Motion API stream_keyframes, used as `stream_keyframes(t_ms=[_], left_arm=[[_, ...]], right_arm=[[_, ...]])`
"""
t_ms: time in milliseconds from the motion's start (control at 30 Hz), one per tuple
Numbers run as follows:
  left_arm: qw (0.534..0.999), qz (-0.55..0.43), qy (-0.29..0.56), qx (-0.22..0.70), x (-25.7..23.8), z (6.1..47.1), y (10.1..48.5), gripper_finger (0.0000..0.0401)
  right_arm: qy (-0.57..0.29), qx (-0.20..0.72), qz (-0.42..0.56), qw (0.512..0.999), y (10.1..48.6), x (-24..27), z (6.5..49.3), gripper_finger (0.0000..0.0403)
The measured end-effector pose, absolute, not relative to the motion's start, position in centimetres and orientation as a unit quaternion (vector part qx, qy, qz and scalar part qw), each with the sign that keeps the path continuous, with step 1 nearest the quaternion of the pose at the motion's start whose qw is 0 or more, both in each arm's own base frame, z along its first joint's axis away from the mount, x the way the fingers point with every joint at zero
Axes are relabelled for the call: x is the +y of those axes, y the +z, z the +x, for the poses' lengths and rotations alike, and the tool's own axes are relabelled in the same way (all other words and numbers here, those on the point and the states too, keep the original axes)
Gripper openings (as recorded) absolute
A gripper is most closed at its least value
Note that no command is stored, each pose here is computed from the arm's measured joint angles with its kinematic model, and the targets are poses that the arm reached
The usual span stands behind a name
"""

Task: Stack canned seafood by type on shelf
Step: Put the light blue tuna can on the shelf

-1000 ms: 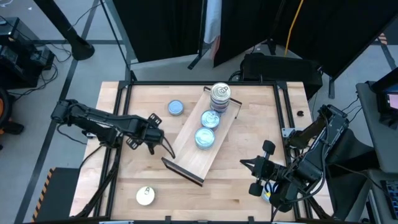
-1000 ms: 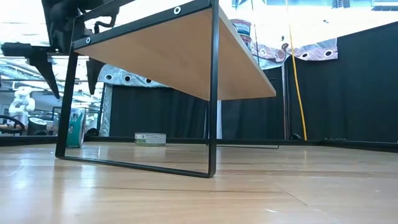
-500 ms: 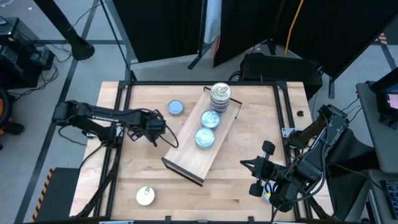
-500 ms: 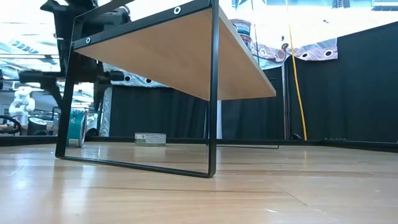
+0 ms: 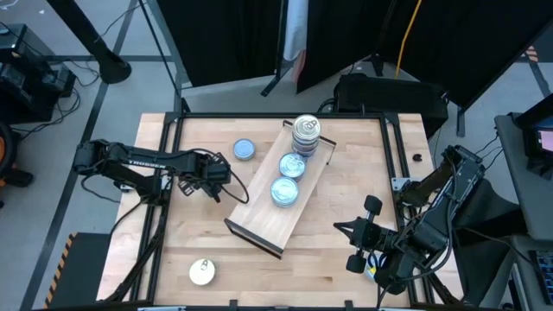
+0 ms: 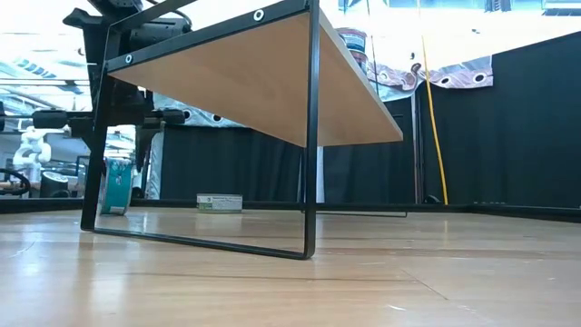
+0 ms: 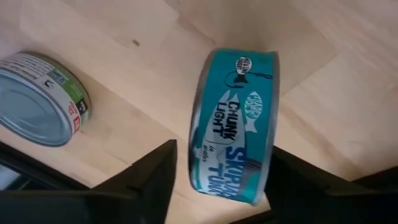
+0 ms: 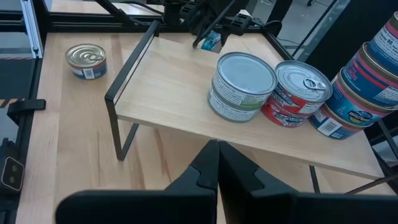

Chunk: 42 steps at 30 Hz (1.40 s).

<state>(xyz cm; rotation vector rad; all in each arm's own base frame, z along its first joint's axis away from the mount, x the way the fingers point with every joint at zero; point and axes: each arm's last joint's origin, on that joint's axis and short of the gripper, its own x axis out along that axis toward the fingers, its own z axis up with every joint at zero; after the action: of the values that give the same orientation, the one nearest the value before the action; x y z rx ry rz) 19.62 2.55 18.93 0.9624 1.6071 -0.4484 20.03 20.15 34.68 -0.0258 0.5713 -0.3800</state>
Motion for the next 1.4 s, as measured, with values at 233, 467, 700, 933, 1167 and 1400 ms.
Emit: stream_keyframes(t_ms=[233,467,700,933,1167,1400], left_arm=[[0.575,0.368,-0.163,0.712,2.3,19.2,19.2,0.0141],[0.590,0.253,-0.075,0.763,0.7,18.5,23.8,0.0141],[0.732,0.167,-0.065,0.658,-2.1,17.7,33.8,0.0141],[0.897,0.122,-0.073,0.419,-3.3,15.8,44.4,0.0141],[0.964,0.007,-0.118,0.238,-4.2,17.4,47.9,0.0141],[0.943,-0.080,-0.139,0.292,-5.5,21.6,44.5,0.0141]], right_arm=[[-0.186,0.280,-0.013,0.942,34.7,20.2,20.0,0.0000],[-0.185,0.280,-0.017,0.942,34.7,20.2,20.0,0.0000],[-0.185,0.280,-0.017,0.942,34.7,20.2,20.0,0.0000],[-0.185,0.280,-0.022,0.942,34.7,20.2,20.0,0.0000],[-0.187,0.276,-0.024,0.942,34.7,20.1,20.1,0.0000],[-0.211,0.237,-0.079,0.945,35.0,19.9,20.2,0.0000]])
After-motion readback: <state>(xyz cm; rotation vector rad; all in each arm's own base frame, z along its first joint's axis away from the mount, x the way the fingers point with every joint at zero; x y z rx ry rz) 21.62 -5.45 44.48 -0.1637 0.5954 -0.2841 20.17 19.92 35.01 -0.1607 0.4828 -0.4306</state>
